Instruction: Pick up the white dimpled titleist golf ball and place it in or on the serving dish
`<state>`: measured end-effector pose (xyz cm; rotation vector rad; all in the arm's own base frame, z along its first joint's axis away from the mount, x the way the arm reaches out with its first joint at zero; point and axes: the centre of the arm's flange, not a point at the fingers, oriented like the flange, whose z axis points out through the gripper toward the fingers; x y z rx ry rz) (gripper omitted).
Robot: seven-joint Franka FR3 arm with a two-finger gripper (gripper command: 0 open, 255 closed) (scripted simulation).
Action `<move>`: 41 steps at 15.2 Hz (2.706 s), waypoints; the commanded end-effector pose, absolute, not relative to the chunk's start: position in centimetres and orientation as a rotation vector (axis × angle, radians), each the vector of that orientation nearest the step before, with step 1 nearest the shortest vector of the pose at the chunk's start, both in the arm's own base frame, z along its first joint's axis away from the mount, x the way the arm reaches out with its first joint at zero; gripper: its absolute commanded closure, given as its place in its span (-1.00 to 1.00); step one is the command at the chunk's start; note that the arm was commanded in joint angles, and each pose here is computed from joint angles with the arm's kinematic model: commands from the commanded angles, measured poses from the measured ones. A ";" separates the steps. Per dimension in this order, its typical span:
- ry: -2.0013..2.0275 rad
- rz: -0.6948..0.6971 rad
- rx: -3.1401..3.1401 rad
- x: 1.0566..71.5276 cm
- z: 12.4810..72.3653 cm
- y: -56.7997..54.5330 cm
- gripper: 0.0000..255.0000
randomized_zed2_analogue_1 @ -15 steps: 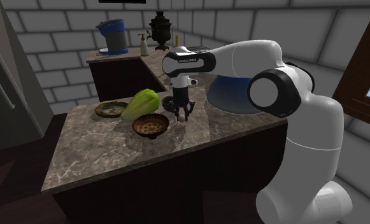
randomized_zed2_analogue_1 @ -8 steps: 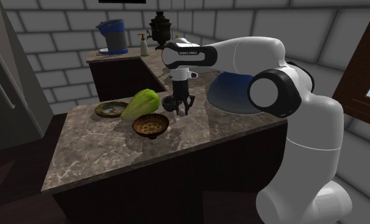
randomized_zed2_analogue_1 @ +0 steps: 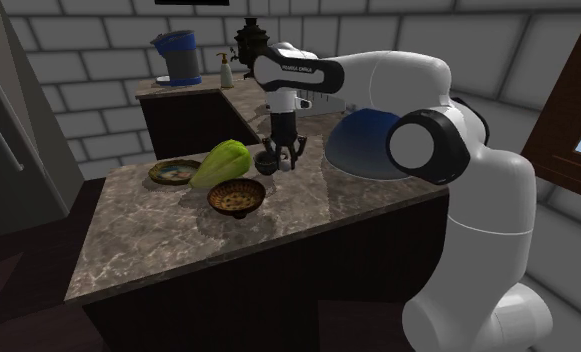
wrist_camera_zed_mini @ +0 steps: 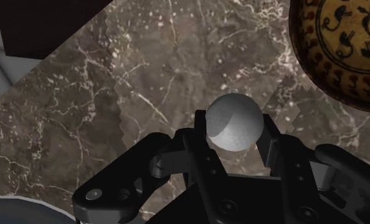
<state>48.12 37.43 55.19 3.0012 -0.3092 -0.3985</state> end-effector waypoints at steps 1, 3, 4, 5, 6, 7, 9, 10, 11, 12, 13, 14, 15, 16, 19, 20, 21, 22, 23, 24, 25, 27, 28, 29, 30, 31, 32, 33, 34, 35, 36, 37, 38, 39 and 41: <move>-0.310 -0.399 3.001 48.1 56.3 37.4 1.00; -0.310 -0.399 3.001 48.1 57.4 37.4 1.00; -0.310 -0.399 3.001 48.1 57.9 37.4 1.00; -0.310 -0.399 3.001 48.1 58.3 37.4 1.00; -0.310 -0.399 3.001 47.6 58.3 38.6 1.00; -0.310 -0.399 3.001 47.0 58.3 39.8 1.00; -0.310 -0.399 3.001 46.0 58.2 42.3 1.00; -0.310 -0.399 3.001 45.5 58.2 43.5 1.00; -0.310 -0.399 3.001 44.9 58.2 44.7 1.00; -0.310 -0.399 3.001 44.4 58.1 45.9 1.00; -0.310 -0.399 3.001 43.9 58.1 47.1 1.00; -0.310 -0.399 3.001 43.4 58.1 48.3 1.00; -0.310 -0.399 3.001 42.9 58.1 49.5 1.00; -0.310 -0.399 3.001 42.3 58.0 50.7 1.00; -0.310 -0.399 3.001 41.8 57.0 52.0 1.00; -0.310 -0.399 3.001 41.8 56.4 52.0 1.00; -0.310 -0.399 3.001 41.8 55.9 52.0 1.00; -0.310 -0.399 3.001 41.8 55.4 52.0 1.00; -0.310 -0.399 3.001 41.8 54.8 52.0 1.00; -0.310 -0.399 3.001 41.8 54.3 52.0 1.00; -0.310 -0.399 3.001 41.8 53.8 52.0 1.00; -0.310 -0.399 3.001 41.8 52.7 52.0 1.00; -0.310 -0.399 3.001 41.8 52.2 52.0 1.00; -0.310 -0.399 3.001 41.8 51.7 52.0 1.00; -0.310 -0.399 3.001 41.8 51.3 52.0 1.00; -0.310 -0.399 3.001 41.8 51.3 52.0 1.00; -0.310 -0.399 3.001 41.8 51.3 52.0 1.00; -0.310 -0.399 3.001 41.8 51.3 52.0 1.00; -0.310 -0.399 3.001 41.8 51.3 52.0 1.00; -0.310 -0.399 3.001 41.8 51.3 52.0 1.00; -0.310 -0.399 3.001 41.8 51.3 52.0 1.00; -0.310 -0.399 3.001 41.8 51.3 52.0 1.00; -0.310 -0.399 3.001 41.8 51.3 52.0 1.00; -0.310 -0.399 3.001 41.8 51.3 52.0 -1.00; -0.310 -0.399 3.001 41.8 51.3 52.0 -1.00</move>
